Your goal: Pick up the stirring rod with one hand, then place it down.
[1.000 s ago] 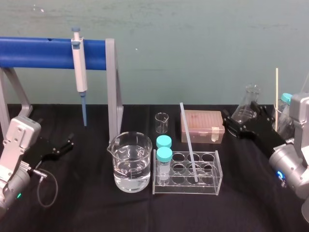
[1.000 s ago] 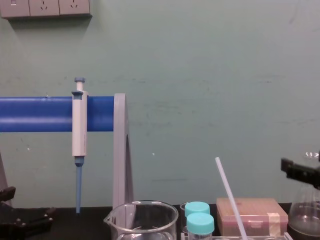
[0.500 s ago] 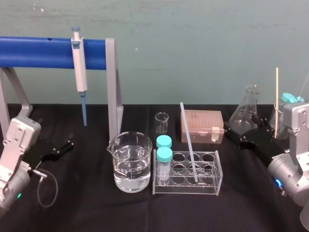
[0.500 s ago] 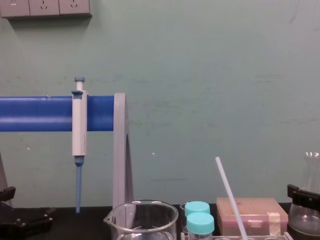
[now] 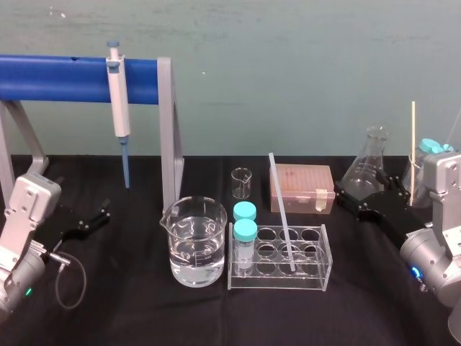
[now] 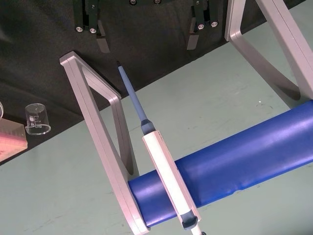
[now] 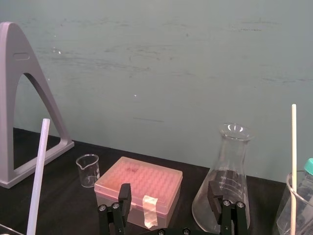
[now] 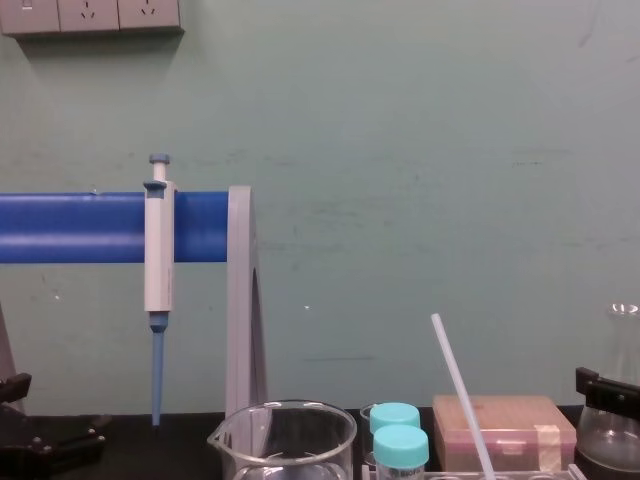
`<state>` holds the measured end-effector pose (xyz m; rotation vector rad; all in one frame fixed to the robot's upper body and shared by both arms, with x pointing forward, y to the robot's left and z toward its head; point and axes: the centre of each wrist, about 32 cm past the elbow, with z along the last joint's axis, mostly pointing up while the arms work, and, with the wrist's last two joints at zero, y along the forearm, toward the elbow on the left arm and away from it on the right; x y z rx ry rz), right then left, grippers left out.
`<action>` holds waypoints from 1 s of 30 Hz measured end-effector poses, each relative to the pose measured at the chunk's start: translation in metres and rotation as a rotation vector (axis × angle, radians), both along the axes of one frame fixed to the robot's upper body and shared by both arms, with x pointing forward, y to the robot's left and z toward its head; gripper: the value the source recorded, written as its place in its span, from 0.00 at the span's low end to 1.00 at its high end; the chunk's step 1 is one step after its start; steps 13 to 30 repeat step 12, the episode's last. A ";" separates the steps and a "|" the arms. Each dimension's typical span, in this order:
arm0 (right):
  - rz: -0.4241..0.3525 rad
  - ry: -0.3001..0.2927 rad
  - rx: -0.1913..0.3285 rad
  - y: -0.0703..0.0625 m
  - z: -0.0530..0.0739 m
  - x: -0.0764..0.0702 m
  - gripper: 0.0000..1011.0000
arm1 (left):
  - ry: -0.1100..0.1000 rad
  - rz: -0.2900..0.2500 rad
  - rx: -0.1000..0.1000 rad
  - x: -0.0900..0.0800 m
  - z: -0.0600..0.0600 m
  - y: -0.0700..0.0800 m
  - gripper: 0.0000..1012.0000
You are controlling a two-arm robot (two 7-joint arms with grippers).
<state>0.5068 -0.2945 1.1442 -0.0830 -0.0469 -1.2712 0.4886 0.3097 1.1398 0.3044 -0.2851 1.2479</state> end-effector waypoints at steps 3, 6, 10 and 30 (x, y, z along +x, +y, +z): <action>0.000 0.000 0.000 0.000 0.000 0.000 0.99 | 0.000 0.000 0.000 0.000 0.000 0.000 0.99; -0.001 0.000 0.000 0.000 0.000 0.000 0.99 | 0.000 0.000 0.000 0.000 0.000 0.000 0.99; -0.001 0.000 0.001 0.000 0.000 0.000 0.99 | 0.000 0.000 0.000 0.000 0.000 0.000 0.99; 0.000 0.000 0.001 0.000 0.000 0.000 0.99 | 0.000 0.000 0.000 0.000 0.000 0.000 0.99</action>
